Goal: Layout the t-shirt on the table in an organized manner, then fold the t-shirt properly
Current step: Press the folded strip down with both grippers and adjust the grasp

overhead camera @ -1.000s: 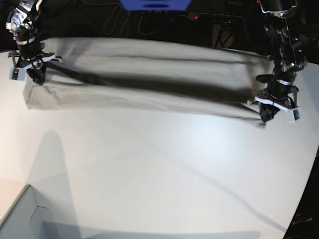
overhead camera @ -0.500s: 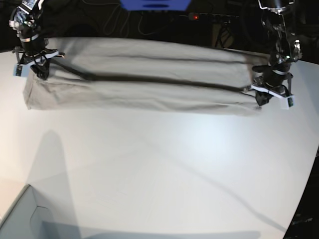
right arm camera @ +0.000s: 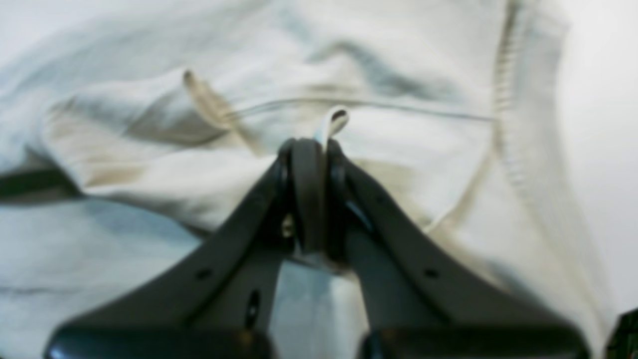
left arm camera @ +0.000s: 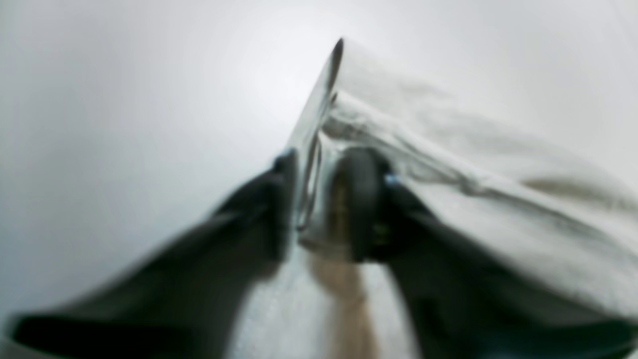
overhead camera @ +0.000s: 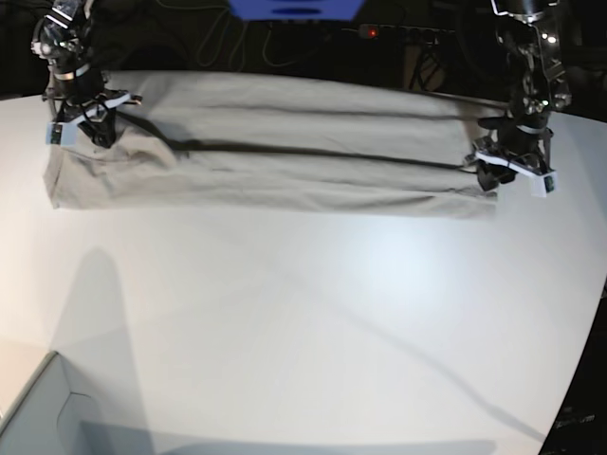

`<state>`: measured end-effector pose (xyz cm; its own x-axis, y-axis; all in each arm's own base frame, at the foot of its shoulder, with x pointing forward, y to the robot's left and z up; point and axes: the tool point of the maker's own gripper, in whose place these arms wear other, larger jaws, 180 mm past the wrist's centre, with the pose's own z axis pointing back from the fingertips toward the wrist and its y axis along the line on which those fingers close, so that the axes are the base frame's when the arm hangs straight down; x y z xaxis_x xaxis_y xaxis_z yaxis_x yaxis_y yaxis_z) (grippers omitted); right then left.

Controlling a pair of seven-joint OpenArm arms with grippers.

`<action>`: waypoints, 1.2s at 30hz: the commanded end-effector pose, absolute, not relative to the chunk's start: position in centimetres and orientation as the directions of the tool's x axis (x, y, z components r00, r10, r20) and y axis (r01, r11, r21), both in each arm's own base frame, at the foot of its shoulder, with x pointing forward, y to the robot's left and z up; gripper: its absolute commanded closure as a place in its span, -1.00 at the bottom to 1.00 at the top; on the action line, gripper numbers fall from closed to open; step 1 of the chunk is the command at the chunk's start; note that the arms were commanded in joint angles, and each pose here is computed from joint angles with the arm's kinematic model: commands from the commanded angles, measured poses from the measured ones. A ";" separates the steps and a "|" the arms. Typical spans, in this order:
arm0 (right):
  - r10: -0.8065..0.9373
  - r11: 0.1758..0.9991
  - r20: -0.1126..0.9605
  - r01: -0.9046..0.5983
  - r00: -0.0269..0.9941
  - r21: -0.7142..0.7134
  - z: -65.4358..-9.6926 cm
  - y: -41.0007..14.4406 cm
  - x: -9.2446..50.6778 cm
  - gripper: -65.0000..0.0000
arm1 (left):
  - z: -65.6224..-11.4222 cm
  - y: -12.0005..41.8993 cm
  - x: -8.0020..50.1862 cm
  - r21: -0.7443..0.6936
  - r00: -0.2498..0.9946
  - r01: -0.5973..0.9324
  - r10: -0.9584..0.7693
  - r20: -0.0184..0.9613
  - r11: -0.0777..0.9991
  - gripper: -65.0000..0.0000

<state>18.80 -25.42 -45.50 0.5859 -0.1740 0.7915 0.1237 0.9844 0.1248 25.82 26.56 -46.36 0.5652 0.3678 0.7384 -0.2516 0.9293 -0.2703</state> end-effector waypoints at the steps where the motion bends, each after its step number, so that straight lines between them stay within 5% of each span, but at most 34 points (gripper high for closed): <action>1: -0.164 0.986 0.821 0.115 0.546 0.121 -44.4 -25.8 19.6 1.00 | -45.5 27.0 26.0 -0.263 0.546 -0.243 0.355 0.759 0.934 0.10; 6: -0.164 0.986 0.821 0.115 0.546 0.121 -44.4 -25.8 19.6 1.00 | -46.0 26.9 24.7 -0.256 0.565 -0.247 0.353 0.746 0.935 -0.58; 13: -0.160 0.987 0.820 0.095 0.549 0.128 -44.5 -25.0 19.9 1.00 | -48.3 26.8 23.5 -0.269 0.601 -0.283 0.389 0.698 0.920 -0.59; 16: -0.157 0.988 0.819 0.082 0.552 0.133 -44.5 -24.6 20.0 1.00 | -48.9 26.6 23.9 -0.280 0.606 -0.289 0.401 0.686 0.915 -0.23; 21: -0.157 0.988 0.817 0.082 0.555 0.133 -44.6 -24.6 20.0 1.00 | -49.9 26.7 24.2 -0.292 0.611 -0.314 0.428 0.666 0.903 0.94; 29: -0.158 0.987 0.819 0.082 0.552 0.135 -44.5 -24.5 20.2 1.00 | -49.6 26.9 24.9 -0.302 0.599 -0.316 0.436 0.671 0.899 1.00; 36: -0.146 0.985 0.817 0.004 0.558 0.173 -44.9 -21.4 21.8 1.00 | -44.1 27.9 28.0 -0.395 0.460 -0.278 0.483 0.745 0.876 1.00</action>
